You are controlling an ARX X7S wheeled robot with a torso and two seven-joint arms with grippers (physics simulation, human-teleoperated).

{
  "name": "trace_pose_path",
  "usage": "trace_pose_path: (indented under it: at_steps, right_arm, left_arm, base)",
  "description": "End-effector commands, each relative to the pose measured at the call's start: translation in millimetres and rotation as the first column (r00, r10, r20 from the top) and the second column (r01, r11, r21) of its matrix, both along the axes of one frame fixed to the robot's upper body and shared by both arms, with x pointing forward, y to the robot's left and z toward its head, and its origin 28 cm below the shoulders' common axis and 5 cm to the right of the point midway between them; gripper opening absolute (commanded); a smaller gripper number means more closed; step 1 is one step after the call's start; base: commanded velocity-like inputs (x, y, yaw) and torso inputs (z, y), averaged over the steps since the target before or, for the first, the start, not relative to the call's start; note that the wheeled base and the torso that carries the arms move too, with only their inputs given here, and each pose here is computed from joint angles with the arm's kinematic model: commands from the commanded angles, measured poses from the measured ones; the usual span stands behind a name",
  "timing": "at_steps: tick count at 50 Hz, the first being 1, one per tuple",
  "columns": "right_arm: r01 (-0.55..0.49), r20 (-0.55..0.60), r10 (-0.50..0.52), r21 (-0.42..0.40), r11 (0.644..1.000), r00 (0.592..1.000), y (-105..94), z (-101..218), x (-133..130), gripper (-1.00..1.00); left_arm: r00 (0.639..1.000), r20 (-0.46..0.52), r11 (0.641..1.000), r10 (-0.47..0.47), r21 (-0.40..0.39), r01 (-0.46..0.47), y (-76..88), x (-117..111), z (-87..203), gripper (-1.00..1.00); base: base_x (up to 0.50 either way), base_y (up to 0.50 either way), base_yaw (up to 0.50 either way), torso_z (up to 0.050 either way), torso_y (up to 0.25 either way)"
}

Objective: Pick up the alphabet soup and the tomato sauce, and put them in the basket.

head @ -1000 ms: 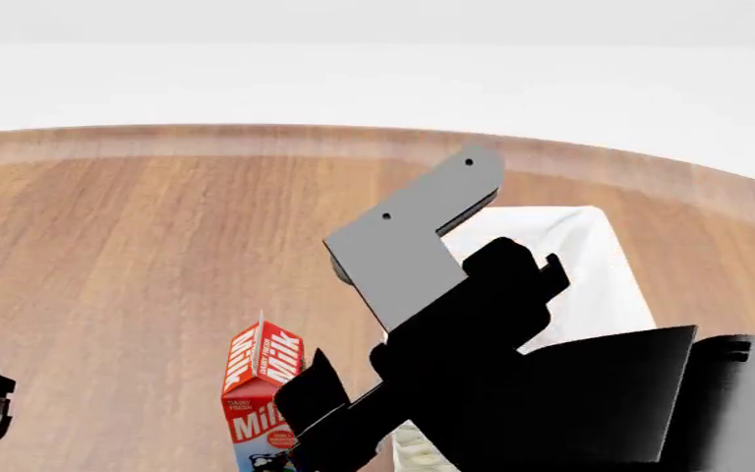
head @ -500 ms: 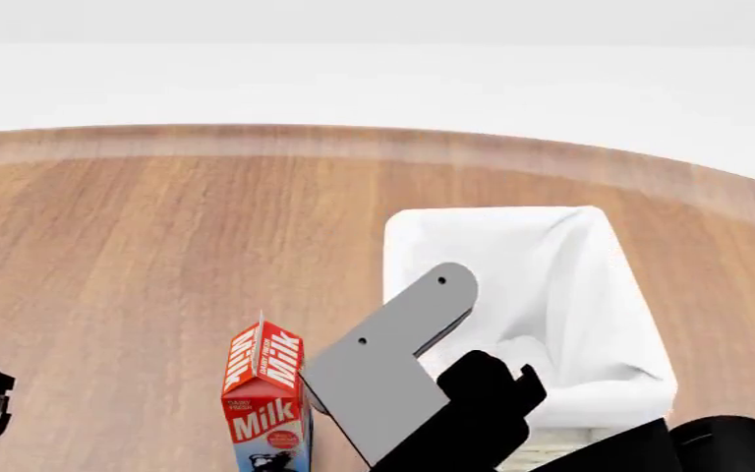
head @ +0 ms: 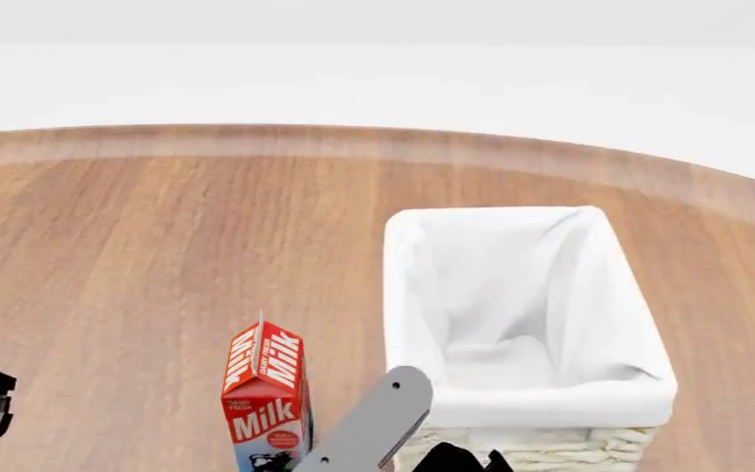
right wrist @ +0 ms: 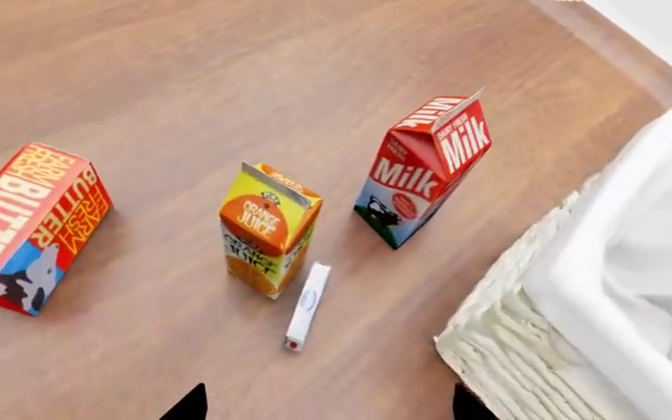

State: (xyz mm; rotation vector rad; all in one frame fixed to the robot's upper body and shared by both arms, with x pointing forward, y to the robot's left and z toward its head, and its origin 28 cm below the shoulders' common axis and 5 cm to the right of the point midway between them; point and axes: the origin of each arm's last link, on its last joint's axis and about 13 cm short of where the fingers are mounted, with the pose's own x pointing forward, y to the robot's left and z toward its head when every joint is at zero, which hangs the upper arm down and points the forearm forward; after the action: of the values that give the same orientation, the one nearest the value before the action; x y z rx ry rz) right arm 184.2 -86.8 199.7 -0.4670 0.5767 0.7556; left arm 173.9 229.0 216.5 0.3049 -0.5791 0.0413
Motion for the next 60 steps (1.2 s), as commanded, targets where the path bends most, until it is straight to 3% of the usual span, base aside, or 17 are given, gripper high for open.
trace_pose_path:
  at_steps: [1,30,40,60]
  right_arm:
    - [-0.077,-0.043,0.075,-0.046,0.996,0.996,-0.7,-6.7,-12.3,1.0]
    - [-0.26,-0.132,0.243,-0.129,0.957,0.961,-2.7,-26.6,-40.3,1.0]
    - [-0.151,-0.091,0.139,-0.143,0.978,0.986,2.0,-38.9,-36.7,1.0]
    - [-0.021,-0.03,0.017,-0.138,0.99,0.999,17.6,-57.6,-37.8,1.0]
  left_arm:
    - [1.0,0.0,1.0,0.0,0.0,0.0,0.0,0.0,-0.1,1.0]
    - [1.0,0.001,1.0,0.001,0.002,-0.001,0.0,0.4,0.9,1.0]
    - [1.0,0.003,1.0,-0.001,0.001,0.001,-0.2,0.5,1.0,1.0]
    - [1.0,0.005,1.0,0.001,-0.003,-0.001,1.0,-0.8,-0.7,1.0]
  base:
    - [0.0,0.0,0.0,0.0,0.0]
    - [0.0,0.0,0.0,0.0,0.0]
    - [0.0,0.0,0.0,0.0,0.0]
    - [0.0,0.0,0.0,0.0,0.0]
